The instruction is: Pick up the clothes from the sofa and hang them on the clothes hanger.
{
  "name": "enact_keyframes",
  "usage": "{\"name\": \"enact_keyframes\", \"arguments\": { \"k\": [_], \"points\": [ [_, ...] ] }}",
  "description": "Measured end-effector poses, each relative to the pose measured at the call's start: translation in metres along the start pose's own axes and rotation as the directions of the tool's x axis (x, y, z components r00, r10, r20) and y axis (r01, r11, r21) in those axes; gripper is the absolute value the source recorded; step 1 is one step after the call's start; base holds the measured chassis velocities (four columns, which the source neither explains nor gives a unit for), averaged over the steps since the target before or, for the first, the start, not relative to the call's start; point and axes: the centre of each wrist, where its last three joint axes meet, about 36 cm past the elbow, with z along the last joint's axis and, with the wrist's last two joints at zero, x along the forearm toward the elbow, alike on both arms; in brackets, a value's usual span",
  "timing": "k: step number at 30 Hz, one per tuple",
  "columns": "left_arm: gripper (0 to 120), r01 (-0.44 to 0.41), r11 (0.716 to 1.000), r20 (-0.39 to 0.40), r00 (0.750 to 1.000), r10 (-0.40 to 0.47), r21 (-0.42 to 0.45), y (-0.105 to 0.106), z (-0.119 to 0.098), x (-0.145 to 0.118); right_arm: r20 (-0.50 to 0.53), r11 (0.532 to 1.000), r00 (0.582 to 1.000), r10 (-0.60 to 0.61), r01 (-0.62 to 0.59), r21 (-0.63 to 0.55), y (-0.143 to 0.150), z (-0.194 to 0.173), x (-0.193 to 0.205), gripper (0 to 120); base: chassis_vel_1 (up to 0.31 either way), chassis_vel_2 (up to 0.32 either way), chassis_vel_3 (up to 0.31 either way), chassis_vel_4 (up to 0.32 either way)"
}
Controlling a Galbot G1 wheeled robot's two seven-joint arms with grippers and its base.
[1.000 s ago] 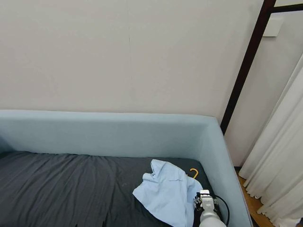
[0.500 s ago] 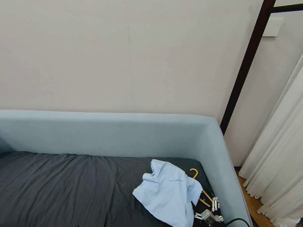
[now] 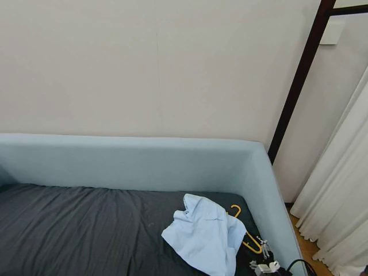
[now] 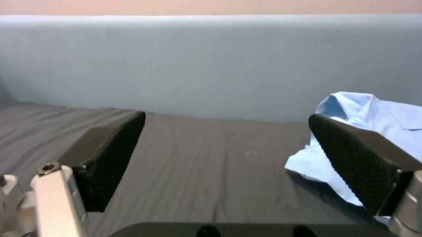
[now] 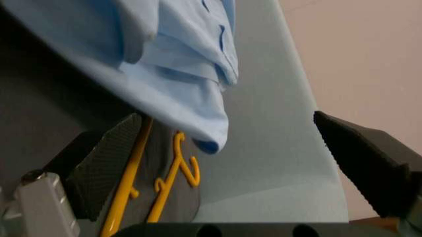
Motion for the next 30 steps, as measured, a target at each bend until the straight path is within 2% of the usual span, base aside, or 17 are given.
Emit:
{"name": "enact_keyframes", "arguments": {
  "k": [4, 14, 16, 30],
  "points": [
    [98, 0.0, 1.0, -0.002, 1.0, 0.0, 0.0, -0.001, 0.0, 0.001, 0.061, 0.997, 0.997, -0.04, 0.035, 0.071, 0.012, 0.007, 0.006, 100, 0.0, 0.0, 0.0, 0.0],
    [98, 0.003, 1.0, -0.006, 1.0, -0.003, -0.004, 0.0, 0.0, 0.003, 0.109, 0.995, 0.993, -0.041, 0.03, 0.1, 0.016, 0.008, -0.005, 100, 0.0, 0.0, 0.0, 0.0],
    [98, 0.006, 1.0, -0.003, 1.0, -0.006, -0.005, 0.001, 0.0, 0.003, 0.154, 0.99, 0.987, -0.056, 0.036, 0.134, 0.017, 0.005, -0.019, 100, 0.0, 0.0, 0.0, 0.0],
    [98, 0.018, 1.0, -0.003, 1.0, -0.018, -0.002, -0.001, 0.002, 0.006, 0.204, 0.991, 0.979, -0.004, -0.024, 0.133, 0.016, -0.007, -0.05, 100, 0.0, 0.0, 0.0, 0.0]
  ]
}}
